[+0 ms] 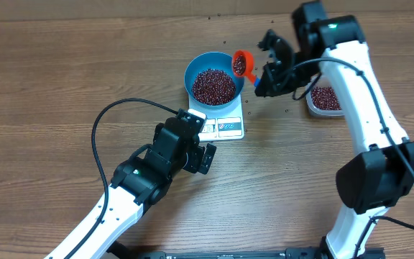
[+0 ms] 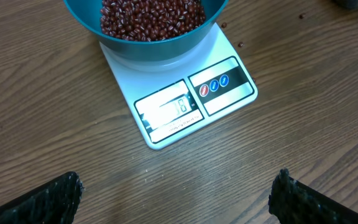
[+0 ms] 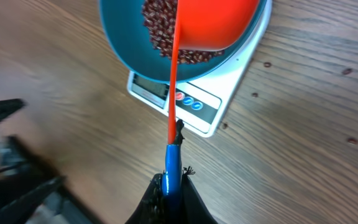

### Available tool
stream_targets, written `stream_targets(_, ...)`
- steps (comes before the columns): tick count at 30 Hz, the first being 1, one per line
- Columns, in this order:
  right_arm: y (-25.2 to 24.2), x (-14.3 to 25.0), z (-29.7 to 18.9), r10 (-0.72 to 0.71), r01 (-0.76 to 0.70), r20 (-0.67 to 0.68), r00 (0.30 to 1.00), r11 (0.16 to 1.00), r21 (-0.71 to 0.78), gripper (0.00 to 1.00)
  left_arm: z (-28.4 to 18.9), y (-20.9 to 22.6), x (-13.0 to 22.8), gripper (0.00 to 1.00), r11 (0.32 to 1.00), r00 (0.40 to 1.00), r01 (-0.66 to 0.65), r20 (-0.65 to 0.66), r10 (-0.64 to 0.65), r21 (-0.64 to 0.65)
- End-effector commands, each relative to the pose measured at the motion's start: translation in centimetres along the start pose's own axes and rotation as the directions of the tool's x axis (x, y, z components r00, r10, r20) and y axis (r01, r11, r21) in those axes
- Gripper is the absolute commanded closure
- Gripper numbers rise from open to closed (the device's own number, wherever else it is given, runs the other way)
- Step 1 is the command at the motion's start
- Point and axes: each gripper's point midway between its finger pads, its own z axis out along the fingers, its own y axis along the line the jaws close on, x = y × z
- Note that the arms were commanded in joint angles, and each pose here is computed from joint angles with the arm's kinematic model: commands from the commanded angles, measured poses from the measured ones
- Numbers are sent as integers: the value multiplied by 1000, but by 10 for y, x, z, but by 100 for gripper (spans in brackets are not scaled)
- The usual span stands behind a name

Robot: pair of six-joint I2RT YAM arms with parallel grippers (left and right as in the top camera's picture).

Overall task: Scoop item into bowl and weigh 150g on scale
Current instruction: 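Carry the filled scoop with right gripper over the teal bowl, then tip the scoop with right gripper, pouring beans into the bowl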

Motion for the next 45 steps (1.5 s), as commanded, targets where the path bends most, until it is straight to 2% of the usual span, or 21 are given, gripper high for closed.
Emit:
stream_targets(1, -5, -7, -3, -6, 6, 1, 1000, 979, 201, 96, 0, 4, -2, 0, 1000, 1000, -7, 3, 7, -16)
stream_targets(9, 4, -12, 3, -63, 65, -19, 998, 891, 450, 96, 0, 4, -2, 0, 1000, 1000, -7, 3, 7, -16)
stream_targets(16, 9, -17, -4, -145, 135, -41, 989, 731, 669, 96, 0, 4, -2, 1, 1000, 1000, -7, 4, 7, -16)
stream_targets(23, 22, -20, -8, -212, 185, -61, 975, 635, 750, 96, 0, 4, -2, 0, 1000, 1000, -7, 3, 7, -16)
stream_targets(33, 24, -23, -6, -218, 182, -49, 975, 647, 740, 96, 0, 4, -2, 1, 1000, 1000, -7, 4, 7, -16)
stream_targets(39, 27, -25, -11, -200, 145, 12, 980, 752, 643, 96, 0, 4, -2, 0, 1000, 1000, -7, 3, 7, -16)
stream_targets(45, 32, -23, -39, -219, 157, 89, 972, 879, 450, 96, 0, 4, -2, 0, 1000, 1000, -7, 3, 7, -16)
